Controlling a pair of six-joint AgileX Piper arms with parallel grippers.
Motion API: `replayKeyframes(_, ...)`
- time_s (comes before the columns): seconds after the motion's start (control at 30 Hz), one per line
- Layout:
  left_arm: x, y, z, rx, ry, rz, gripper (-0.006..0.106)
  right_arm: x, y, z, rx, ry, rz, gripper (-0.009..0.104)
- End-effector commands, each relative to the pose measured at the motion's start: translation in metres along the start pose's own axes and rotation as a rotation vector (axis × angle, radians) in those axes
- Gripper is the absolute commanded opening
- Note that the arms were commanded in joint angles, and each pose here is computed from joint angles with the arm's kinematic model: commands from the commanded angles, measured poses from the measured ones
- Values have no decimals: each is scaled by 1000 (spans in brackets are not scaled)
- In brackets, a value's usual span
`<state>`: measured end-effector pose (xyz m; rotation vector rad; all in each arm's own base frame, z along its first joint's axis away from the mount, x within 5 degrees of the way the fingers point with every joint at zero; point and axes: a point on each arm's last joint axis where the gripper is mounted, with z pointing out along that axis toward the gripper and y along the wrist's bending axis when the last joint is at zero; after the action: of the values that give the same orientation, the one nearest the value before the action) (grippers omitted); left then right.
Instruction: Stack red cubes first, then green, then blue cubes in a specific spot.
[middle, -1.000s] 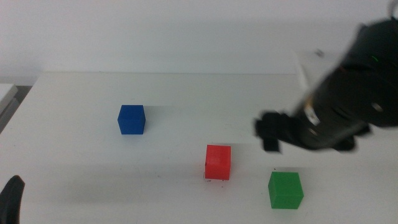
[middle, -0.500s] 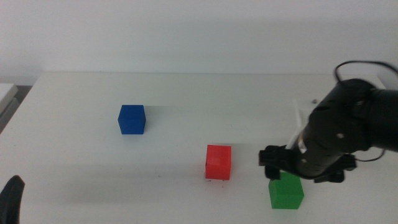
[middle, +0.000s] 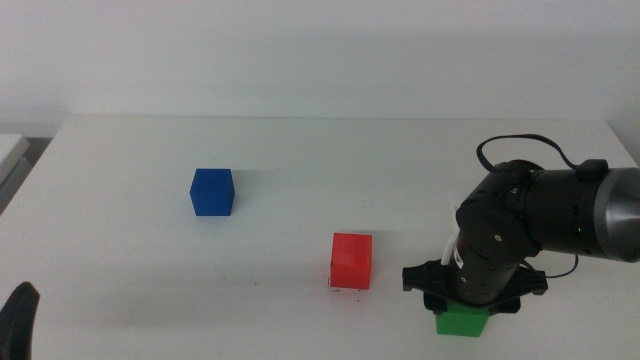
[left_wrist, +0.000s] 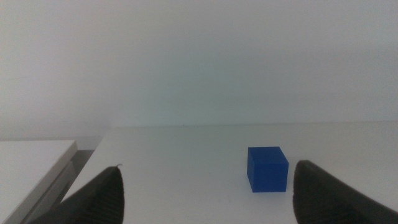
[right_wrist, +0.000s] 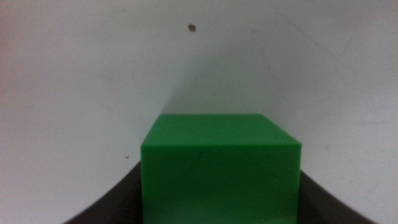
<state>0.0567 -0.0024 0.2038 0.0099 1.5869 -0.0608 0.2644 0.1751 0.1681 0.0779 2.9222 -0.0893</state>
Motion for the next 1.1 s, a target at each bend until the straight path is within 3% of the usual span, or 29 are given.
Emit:
replayKeyframes(0.0,-1,0,0,-1,-13,2,91,-2,-3,-10,-4,-13,22,21)
replayKeyframes(0.07,-1,0,0,-1,-13,2,91,-5,-1,-28,9,-27,14,-3)
replayKeyframes(0.2,-1,0,0,-1,-13,2,91,-26,15,-71,66,-63,2,8)
replayKeyframes(0.37,-1,0,0,-1,-13,2,91,-52,59,-100,6,-116,-1,14)
replayKeyframes(0.6,-1,0,0,-1,-13,2,91,-74,112,-83,-56,-108,-7,14)
replayKeyframes(1.07,-1,0,0,-1,-13,2,91,-73,125,-52,-35,-43,38,14)
